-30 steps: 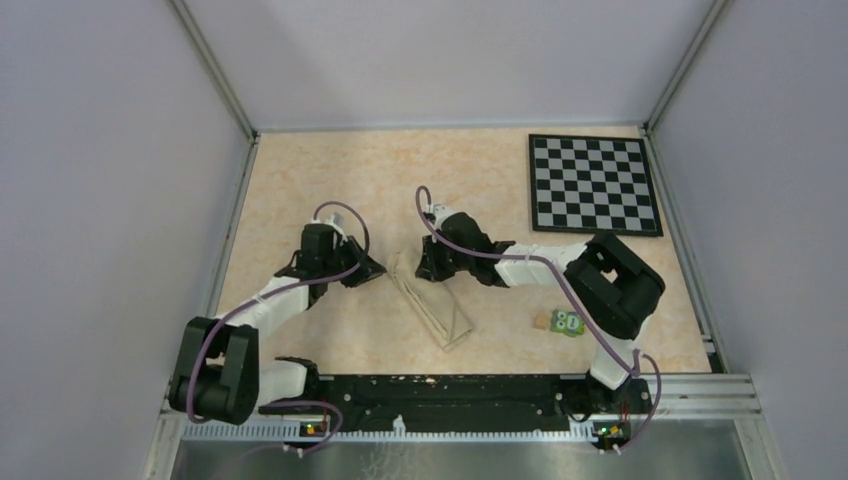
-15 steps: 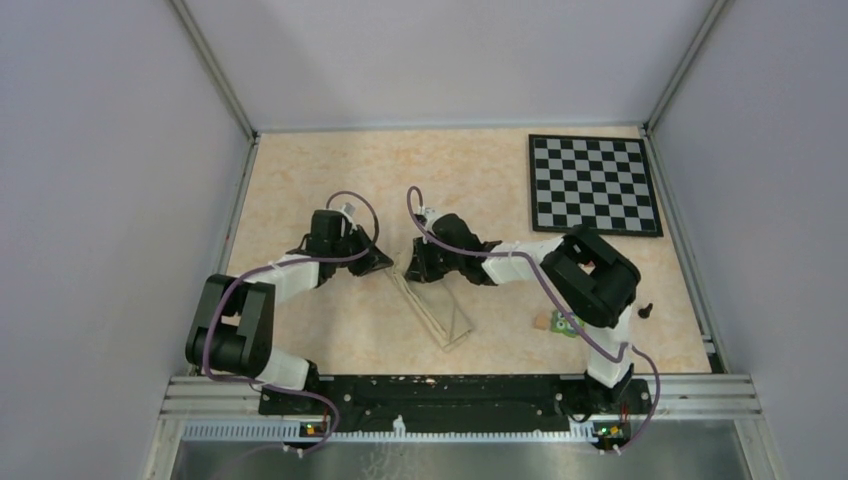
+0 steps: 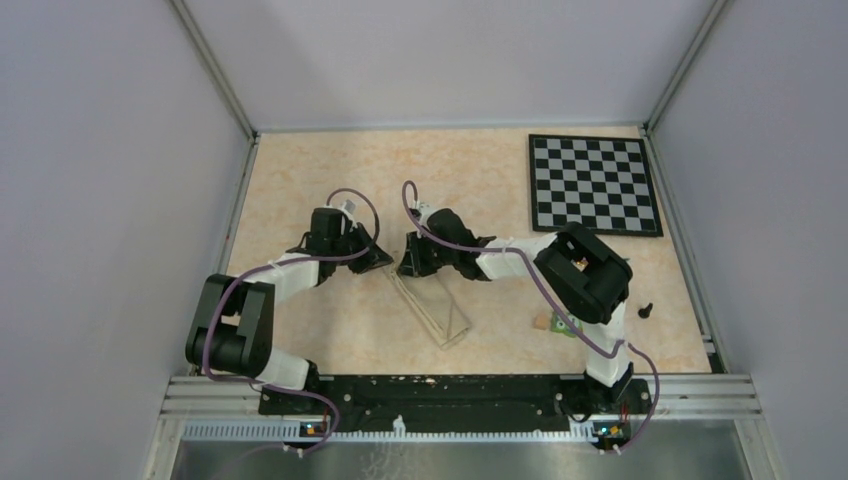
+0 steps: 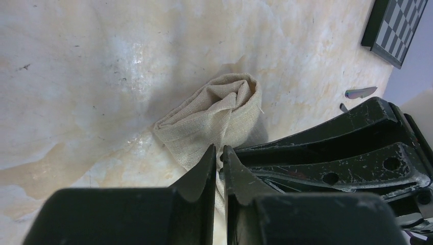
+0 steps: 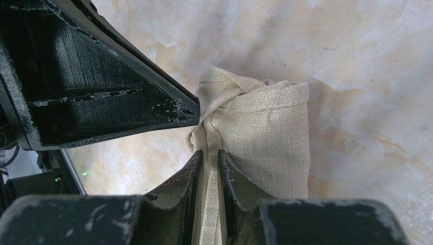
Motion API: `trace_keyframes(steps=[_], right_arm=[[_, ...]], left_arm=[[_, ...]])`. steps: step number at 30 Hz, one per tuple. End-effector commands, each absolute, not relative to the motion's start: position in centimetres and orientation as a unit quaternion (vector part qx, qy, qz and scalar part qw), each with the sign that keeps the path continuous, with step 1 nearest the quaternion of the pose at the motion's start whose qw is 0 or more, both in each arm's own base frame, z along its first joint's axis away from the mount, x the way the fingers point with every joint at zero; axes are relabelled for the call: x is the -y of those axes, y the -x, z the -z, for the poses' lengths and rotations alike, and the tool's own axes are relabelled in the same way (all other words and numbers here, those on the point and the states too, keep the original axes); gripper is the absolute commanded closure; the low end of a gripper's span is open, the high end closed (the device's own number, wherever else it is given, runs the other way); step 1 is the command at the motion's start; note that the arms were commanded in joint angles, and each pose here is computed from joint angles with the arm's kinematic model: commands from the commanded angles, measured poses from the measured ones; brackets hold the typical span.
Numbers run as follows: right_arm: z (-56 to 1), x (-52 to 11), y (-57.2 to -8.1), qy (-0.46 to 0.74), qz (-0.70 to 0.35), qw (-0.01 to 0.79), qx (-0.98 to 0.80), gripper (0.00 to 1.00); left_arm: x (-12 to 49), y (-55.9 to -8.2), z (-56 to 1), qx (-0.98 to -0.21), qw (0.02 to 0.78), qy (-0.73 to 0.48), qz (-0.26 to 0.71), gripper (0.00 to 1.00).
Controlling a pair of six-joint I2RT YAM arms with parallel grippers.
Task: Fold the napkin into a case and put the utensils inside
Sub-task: Pick up the smaller rectangle-folded napkin from the center of the board.
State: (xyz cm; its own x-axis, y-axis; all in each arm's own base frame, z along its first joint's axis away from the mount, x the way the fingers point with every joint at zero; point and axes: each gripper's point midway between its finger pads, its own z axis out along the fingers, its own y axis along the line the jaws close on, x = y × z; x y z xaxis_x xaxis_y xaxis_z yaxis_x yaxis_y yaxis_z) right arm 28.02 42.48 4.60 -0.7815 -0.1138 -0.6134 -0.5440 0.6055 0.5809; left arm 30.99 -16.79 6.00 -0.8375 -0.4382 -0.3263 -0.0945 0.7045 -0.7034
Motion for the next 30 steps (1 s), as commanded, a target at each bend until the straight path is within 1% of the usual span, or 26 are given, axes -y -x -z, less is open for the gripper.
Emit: trace_keyframes(steps=[1,4,8,17,20,22,25,29,30], right_arm=[[-7.5,-43.9,-29.1,0.2,-0.419,0.298,-0.834,0.84],[-6.9,-44.4,-28.9,0.198,-0.43,0.287,-0.833,0.89],[-5.8,-45.2,-28.7,0.199,-0.434,0.278,-0.834,0.92],[-2.1,-44.9,-27.5,0.196,-0.421,0.257,-0.848,0.98],[-3.4,-44.4,-27.4,0.191,-0.423,0.267,-0.844,0.98],[-5.4,-44.3,-27.4,0.197,-0.427,0.277,-0.838,0.95],[-8.0,-43.8,-27.1,0.21,-0.427,0.288,-0.831,0.87],[-8.6,-41.3,-26.0,0.215,-0.415,0.292,-0.835,0.79],[-8.0,-40.5,-25.5,0.218,-0.408,0.29,-0.838,0.78]], left_arm=[[16.4,-32.1,-8.2,-0.882,0.285,0.132,0.35,0.86],[16.3,-32.1,-8.7,-0.881,0.29,0.13,0.351,0.85],[16.3,-32.2,-8.7,-0.881,0.29,0.129,0.35,0.86],[17.5,-31.4,-6.5,-0.879,0.253,0.133,0.382,0.89],[17.6,-31.2,-5.5,-0.881,0.244,0.135,0.383,0.89],[17.6,-30.9,-4.9,-0.882,0.237,0.137,0.384,0.89],[17.8,-30.8,-4.2,-0.882,0.23,0.138,0.387,0.89],[17.8,-30.7,-3.0,-0.887,0.221,0.137,0.382,0.9],[17.7,-30.6,-2.8,-0.888,0.218,0.139,0.381,0.9]])
